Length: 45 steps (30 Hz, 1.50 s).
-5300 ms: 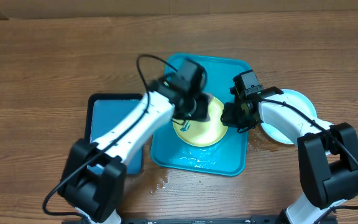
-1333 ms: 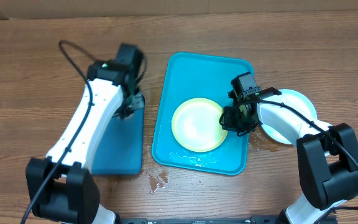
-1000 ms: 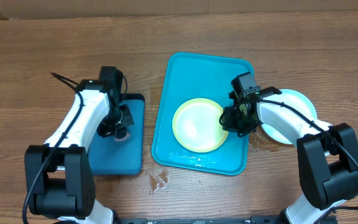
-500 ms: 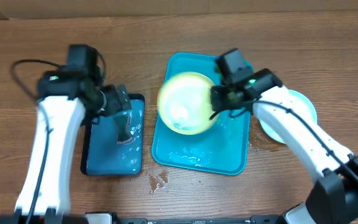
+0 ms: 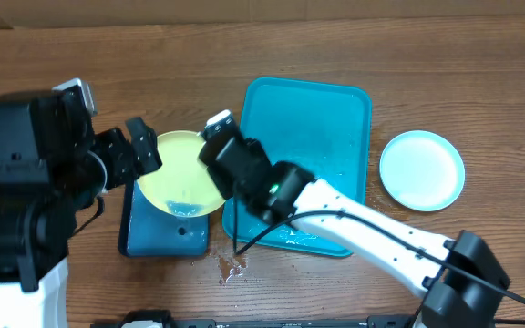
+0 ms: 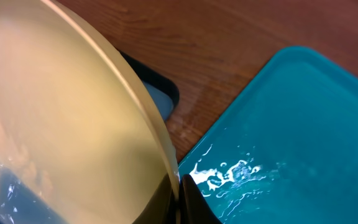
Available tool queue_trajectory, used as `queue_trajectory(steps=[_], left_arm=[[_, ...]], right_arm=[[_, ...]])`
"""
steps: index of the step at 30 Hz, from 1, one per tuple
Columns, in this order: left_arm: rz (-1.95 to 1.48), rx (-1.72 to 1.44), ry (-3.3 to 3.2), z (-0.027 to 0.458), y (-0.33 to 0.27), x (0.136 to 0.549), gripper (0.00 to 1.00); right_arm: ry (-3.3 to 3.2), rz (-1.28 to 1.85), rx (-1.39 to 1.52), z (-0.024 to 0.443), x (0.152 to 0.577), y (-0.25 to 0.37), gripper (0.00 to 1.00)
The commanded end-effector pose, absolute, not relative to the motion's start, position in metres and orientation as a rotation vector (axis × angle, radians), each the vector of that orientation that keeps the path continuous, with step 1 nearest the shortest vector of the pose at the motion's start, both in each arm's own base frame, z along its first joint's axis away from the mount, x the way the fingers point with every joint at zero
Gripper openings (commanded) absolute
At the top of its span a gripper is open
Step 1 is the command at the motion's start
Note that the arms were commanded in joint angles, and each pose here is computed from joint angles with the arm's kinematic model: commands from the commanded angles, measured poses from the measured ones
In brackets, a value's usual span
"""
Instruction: Clean dirty plates on tray and stack at the side
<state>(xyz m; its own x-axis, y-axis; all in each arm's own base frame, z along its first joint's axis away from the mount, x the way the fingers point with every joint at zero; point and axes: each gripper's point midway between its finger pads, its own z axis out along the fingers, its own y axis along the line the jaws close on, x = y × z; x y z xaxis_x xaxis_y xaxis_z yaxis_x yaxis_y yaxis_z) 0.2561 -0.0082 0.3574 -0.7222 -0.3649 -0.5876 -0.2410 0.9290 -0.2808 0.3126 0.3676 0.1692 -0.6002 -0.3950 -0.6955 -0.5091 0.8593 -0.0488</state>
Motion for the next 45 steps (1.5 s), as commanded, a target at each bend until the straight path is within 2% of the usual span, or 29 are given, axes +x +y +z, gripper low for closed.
queue_trajectory(steps=[1, 6, 23, 26, 32, 38, 45], left_arm=[[-0.231, -0.399, 2.386, 0.365, -0.007, 0.252, 1.0], [-0.231, -0.402, 2.396, 0.363, -0.007, 0.255, 1.0], [-0.2, -0.421, 2.465, 0.346, -0.004, 0.27, 1.0], [-0.099, -0.537, 2.451, 0.346, 0.013, 0.256, 1.0], [0.276, -0.953, 2.164, 0.373, 0.081, 0.199, 1.0], [0.326, -0.988, 2.008, 0.397, 0.095, 0.162, 1.0], [0.311, -0.986, 1.993, 0.399, 0.094, 0.156, 1.0]], right_arm=[[2.149, 0.02, -0.54, 0.2, 0.323, 0.359, 0.04], [2.005, -0.084, -0.569, 0.227, 0.305, 0.37, 0.04], [1.846, -0.204, -0.504, 0.259, 0.283, 0.376, 0.04], [1.847, -0.206, -0.506, 0.258, 0.282, 0.375, 0.04], [1.848, -0.208, -0.508, 0.258, 0.282, 0.375, 0.04], [1.844, -0.196, -0.498, 0.26, 0.283, 0.376, 0.04], [1.843, -0.192, -0.495, 0.26, 0.283, 0.377, 0.04]])
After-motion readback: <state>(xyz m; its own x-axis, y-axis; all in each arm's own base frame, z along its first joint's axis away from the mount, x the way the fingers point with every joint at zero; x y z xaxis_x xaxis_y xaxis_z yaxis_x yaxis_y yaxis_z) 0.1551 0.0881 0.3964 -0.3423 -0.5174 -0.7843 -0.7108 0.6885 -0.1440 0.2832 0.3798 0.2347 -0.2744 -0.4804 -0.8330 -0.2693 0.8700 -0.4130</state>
